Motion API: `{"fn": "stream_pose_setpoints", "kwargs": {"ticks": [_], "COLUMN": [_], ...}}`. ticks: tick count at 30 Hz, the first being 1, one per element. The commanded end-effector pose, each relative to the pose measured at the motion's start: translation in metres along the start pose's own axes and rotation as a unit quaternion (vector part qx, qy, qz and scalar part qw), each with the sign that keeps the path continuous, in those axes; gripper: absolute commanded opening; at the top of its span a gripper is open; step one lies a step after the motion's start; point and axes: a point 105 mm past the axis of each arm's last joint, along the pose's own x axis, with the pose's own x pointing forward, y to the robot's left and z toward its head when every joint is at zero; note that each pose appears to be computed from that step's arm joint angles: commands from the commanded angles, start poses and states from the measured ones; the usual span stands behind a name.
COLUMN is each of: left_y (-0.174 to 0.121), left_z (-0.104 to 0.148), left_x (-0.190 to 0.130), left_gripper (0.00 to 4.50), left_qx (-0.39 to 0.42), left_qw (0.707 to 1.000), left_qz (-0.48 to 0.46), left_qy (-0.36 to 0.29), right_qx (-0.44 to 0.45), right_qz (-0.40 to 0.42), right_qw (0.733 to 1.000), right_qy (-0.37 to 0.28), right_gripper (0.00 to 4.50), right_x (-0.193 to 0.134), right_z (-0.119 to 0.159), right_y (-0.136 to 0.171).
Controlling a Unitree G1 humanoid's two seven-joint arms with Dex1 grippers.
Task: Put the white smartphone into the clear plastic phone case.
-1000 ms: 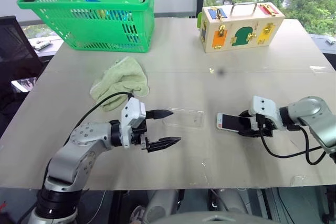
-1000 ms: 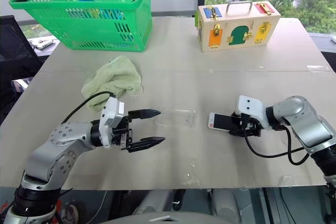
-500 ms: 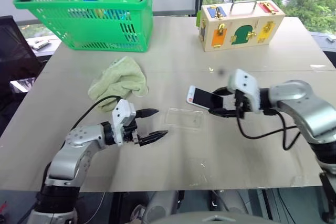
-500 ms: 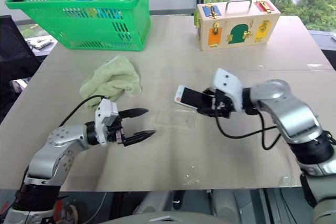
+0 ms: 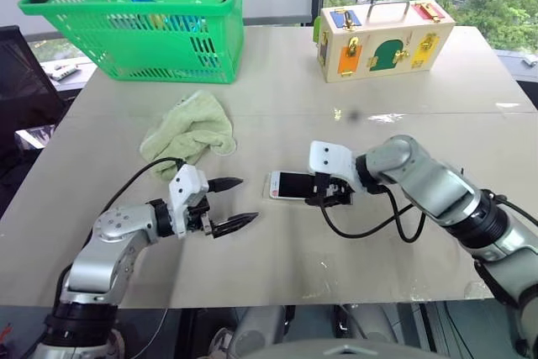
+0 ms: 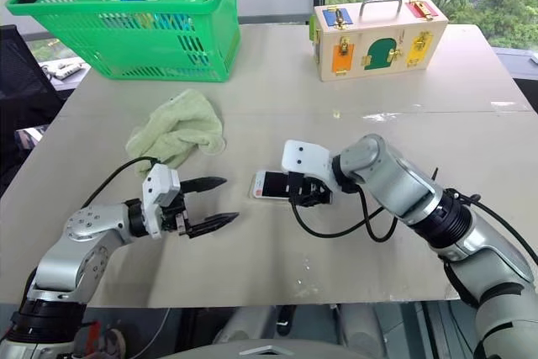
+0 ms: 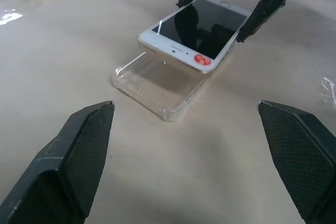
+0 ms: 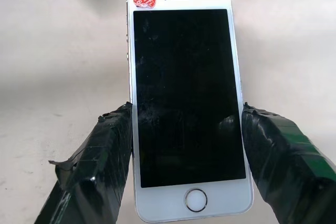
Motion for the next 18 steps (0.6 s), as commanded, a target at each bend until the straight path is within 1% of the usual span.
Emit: {"fn": "stream_pose_setpoints", "kwargs": {"ticks": [1,4,9,14,18], "left_y": [0.001,0.002,0.001,-0.001,0.000], "left_z": [0.007,0.007,0.008,0.006,0.004], "left_x": [-0.004,-0.004,-0.003,-0.002,-0.001], "left_gripper": [4.50,4.50,4.50,4.50,4.50], "left_qx": [0.025,0.027,0.026,0.022,0.020], "left_qw": [1.000,1.000,1.000,1.000,1.000], "left_qz": [0.006,0.009,0.011,0.012,0.012], "left_qy": [-0.005,-0.005,-0.011,-0.012,-0.012], "right_qx": [-0.005,-0.002,0.038,0.068,0.067], "right_qz": [0.001,0.005,-0.008,-0.015,-0.012], "right_qw": [1.000,1.000,0.998,0.996,0.996], "right_qy": [0.006,0.022,0.048,0.050,0.060], "right_gripper": [2.78,2.78,2.78,2.78,2.78], "right_x": [-0.001,0.002,0.008,0.004,0.004], "right_z": [0.003,-0.002,-0.010,-0.010,-0.013], "right_y": [-0.001,-0.002,-0.010,-0.015,-0.014]}}
